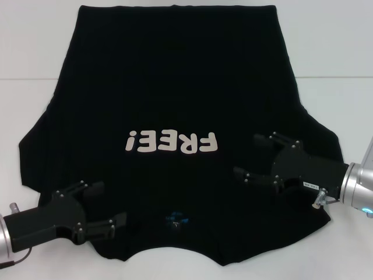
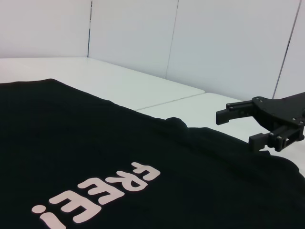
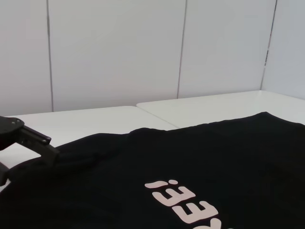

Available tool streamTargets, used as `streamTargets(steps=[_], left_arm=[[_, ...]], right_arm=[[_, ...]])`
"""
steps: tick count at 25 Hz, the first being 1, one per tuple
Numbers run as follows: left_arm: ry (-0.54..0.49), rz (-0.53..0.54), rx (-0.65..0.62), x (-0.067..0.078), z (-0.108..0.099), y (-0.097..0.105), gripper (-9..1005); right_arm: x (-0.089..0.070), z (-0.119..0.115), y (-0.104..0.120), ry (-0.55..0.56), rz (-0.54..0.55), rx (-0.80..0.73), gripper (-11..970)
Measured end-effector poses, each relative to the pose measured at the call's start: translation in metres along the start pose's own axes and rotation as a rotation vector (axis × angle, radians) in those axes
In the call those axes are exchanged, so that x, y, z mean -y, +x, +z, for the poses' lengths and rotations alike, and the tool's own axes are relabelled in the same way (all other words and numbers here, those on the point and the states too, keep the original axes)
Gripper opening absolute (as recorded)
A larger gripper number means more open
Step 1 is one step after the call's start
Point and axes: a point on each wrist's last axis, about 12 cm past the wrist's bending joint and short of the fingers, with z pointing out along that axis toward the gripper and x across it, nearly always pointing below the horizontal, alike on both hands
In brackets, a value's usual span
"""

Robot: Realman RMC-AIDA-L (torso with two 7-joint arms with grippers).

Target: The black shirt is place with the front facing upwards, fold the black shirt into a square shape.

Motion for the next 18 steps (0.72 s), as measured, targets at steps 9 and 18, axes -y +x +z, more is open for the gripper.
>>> streamTargets(steps=[9,18], left_arm=[[0.014,0.003,0.012,0.0028,0.0018,-0.0005,946],[0.017,-0.003,0.021,0.0049,0.0001,0.0007,947]], right_arm=[[-0.0005,0.0001,0.0014,0.000,0.004,-0.008,945],[0.0029,-0.0011,0.0005,0.018,0.003,-0.006,945]])
